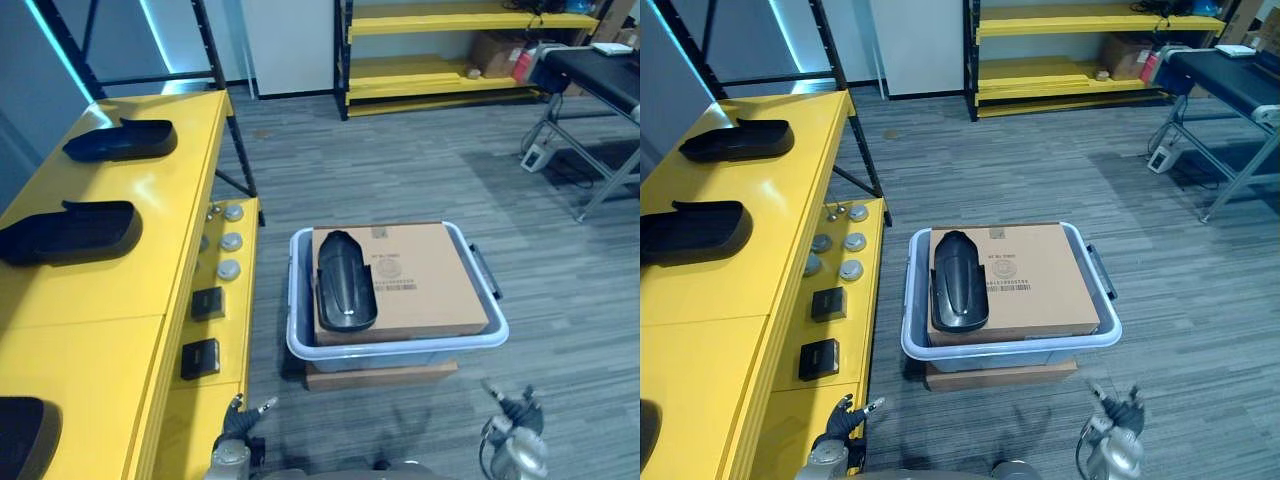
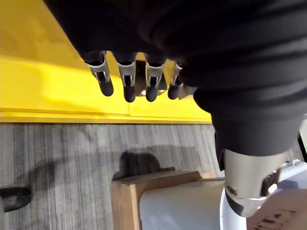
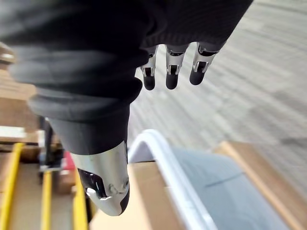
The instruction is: Walk over and take plastic housings, then place them on the shelf
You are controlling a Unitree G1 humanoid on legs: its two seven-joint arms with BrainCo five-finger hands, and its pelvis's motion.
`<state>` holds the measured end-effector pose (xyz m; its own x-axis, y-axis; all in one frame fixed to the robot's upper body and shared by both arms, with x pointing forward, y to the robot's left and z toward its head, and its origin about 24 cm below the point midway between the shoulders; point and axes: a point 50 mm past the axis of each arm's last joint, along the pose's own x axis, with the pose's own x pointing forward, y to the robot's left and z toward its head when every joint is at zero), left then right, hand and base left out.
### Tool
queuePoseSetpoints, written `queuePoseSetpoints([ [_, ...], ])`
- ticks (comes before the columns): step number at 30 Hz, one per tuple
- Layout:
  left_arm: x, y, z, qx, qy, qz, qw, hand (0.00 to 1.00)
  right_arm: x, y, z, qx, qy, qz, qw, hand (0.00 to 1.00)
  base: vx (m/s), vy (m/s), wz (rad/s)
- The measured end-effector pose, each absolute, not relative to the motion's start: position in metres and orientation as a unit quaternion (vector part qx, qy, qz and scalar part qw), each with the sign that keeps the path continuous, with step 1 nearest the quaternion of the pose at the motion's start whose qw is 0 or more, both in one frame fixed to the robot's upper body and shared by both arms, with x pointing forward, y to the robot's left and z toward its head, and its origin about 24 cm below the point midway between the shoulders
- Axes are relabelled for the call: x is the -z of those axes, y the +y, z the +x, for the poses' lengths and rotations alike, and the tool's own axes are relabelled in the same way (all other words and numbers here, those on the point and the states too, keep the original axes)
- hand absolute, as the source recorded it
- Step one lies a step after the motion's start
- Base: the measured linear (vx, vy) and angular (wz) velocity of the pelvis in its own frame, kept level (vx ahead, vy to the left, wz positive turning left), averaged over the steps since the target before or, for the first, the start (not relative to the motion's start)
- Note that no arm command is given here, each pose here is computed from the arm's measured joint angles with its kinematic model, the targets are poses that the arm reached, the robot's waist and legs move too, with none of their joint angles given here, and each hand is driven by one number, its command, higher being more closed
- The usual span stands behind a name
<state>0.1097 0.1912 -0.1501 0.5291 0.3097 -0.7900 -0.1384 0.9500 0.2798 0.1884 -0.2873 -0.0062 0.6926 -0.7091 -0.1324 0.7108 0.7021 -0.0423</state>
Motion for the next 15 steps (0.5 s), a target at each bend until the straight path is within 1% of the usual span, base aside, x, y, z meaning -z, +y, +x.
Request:
queuePoseSetpoints([
  [4, 0.150, 0.194, 0.108, -0.129, 0.469, 0.095, 0.868, 0.00, -0.015, -0.274, 0.203, 0.339, 0.024, -0.022, 0.940, 0.00, -0.10, -0.073, 0.22],
  [6, 0.150, 0.195, 0.107, -0.129, 0.469, 0.096, 0.868, 0.00, -0.026, -0.265, 0.213, 0.301, -0.001, -0.045, 0.952, 0.00, -0.07, -0.057, 0.12],
  [9, 0.150, 0.198, 0.106, -0.119, 0.469, 0.110, 0.868, 0.00, -0.042, -0.248, 0.234, 0.230, -0.033, -0.089, 0.968, 0.00, -0.03, -0.050, 0.30],
  [10, 0.149, 0.199, 0.106, -0.119, 0.465, 0.111, 0.870, 0.00, -0.049, -0.238, 0.245, 0.194, -0.047, -0.111, 0.974, 0.00, 0.02, -0.038, 0.27],
  [12, 0.149, 0.200, 0.107, -0.119, 0.460, 0.112, 0.873, 0.00, -0.055, -0.229, 0.258, 0.165, -0.059, -0.133, 0.976, 0.00, 0.05, -0.039, 0.23],
  [15, 0.147, 0.201, 0.109, -0.120, 0.452, 0.112, 0.877, 0.00, -0.051, -0.212, 0.281, 0.123, -0.045, -0.162, 0.978, 0.00, 0.08, -0.025, 0.28],
])
